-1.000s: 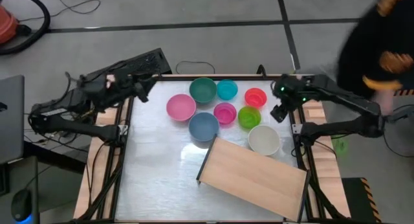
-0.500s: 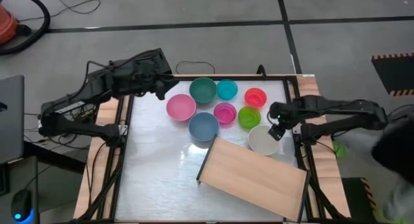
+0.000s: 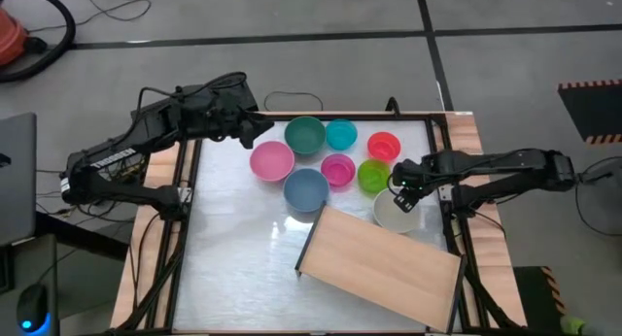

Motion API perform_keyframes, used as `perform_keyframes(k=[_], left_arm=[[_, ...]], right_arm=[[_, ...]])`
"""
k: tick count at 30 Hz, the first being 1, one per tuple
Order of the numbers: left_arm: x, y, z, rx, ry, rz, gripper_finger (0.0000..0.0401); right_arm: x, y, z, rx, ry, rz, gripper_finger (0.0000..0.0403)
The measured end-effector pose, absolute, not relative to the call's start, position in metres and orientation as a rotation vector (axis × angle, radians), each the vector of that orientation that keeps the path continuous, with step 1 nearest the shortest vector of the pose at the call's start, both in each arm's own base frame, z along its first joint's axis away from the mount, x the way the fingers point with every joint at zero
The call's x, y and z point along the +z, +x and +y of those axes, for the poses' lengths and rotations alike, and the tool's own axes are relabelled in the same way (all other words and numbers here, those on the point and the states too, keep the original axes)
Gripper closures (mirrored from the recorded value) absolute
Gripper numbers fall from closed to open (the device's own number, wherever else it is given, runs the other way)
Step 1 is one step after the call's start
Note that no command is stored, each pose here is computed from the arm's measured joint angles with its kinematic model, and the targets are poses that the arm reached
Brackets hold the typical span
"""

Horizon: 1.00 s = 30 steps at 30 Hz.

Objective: Place and stack bowls onto a shelf
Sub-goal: Put the light gray bowl on the shelf

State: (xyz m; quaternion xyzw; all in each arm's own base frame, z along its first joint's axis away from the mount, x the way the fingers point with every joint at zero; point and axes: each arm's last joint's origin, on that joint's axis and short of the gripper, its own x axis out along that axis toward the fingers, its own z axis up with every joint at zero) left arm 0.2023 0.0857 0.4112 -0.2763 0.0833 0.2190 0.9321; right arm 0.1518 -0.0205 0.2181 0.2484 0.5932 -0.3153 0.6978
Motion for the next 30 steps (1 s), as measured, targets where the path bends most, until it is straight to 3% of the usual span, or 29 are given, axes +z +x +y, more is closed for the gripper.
perform_keyframes(k=[5,8,11,15,22,30], left_arm=[[0.411,0.202,0.085,0.447,-0.558,0.174,0.0182],[0.411,0.202,0.086,0.448,-0.558,0.177,0.0182],[0.411,0.202,0.086,0.448,-0.558,0.176,0.0182],[0.411,0.202,0.086,0.448,-0.545,0.179,0.0182],[0.411,0.202,0.086,0.449,-0.548,0.178,0.0182],[0.411,0.202,0.086,0.450,-0.540,0.180,0.0182]], right_arm=[[0.202,0.153,-0.024,-0.727,0.573,1.351,0.0172],[0.195,0.154,-0.025,-0.725,0.586,1.374,0.0198],[0.194,0.155,-0.025,-0.738,0.596,1.382,0.0257],[0.196,0.154,-0.025,-0.779,0.635,1.360,0.0371],[0.218,0.143,-0.024,-0.865,0.717,1.345,0.0375],[0.289,0.128,-0.031,-0.905,0.758,1.239,0.0375]])
